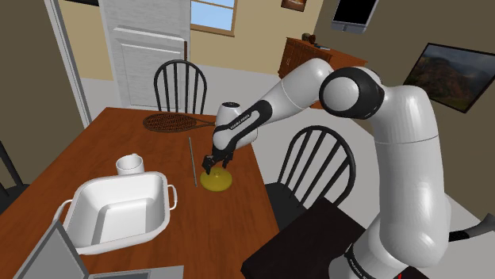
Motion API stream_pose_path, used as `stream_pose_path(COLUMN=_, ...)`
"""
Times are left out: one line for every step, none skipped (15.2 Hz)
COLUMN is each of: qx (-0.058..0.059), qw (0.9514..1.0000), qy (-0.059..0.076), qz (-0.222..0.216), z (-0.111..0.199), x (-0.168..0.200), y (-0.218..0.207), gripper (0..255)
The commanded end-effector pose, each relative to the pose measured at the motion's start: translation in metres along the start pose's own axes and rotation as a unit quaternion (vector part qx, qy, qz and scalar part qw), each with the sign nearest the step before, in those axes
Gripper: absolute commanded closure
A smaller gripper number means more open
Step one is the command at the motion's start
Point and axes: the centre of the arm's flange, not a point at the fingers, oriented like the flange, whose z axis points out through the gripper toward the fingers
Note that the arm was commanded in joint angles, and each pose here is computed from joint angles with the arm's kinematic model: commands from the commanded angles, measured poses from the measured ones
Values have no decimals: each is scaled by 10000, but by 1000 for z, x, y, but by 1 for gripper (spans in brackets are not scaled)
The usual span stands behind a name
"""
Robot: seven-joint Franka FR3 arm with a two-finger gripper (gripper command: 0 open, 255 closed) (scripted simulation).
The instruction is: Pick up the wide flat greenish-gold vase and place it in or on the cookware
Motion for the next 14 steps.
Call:
stream_pose_path(qx=0, qw=10000, qy=1, qz=0, z=0, x=0, y=0, gripper=0)
stream_pose_path(qx=0, qw=10000, qy=1, qz=0, z=0, x=0, y=0, gripper=0)
stream_pose_path(qx=0, qw=10000, qy=1, qz=0, z=0, x=0, y=0, gripper=0)
stream_pose_path(qx=0, qw=10000, qy=1, qz=0, z=0, x=0, y=0, gripper=255)
stream_pose_path(qx=0, qw=10000, qy=1, qz=0, z=0, x=0, y=0, gripper=255)
stream_pose_path(qx=0, qw=10000, qy=1, qz=0, z=0, x=0, y=0, gripper=255)
stream_pose_path(qx=0, qw=10000, qy=1, qz=0, z=0, x=0, y=0, gripper=255)
stream_pose_path(qx=0, qw=10000, qy=1, qz=0, z=0, x=0, y=0, gripper=255)
stream_pose_path(qx=0, qw=10000, qy=1, qz=0, z=0, x=0, y=0, gripper=255)
stream_pose_path(qx=0, qw=10000, qy=1, qz=0, z=0, x=0, y=0, gripper=255)
stream_pose_path(qx=0, qw=10000, qy=1, qz=0, z=0, x=0, y=0, gripper=255)
stream_pose_path(qx=0, qw=10000, qy=1, qz=0, z=0, x=0, y=0, gripper=255)
stream_pose_path(qx=0, qw=10000, qy=1, qz=0, z=0, x=0, y=0, gripper=255)
stream_pose_path(qx=0, qw=10000, qy=1, qz=0, z=-5, x=0, y=0, gripper=255)
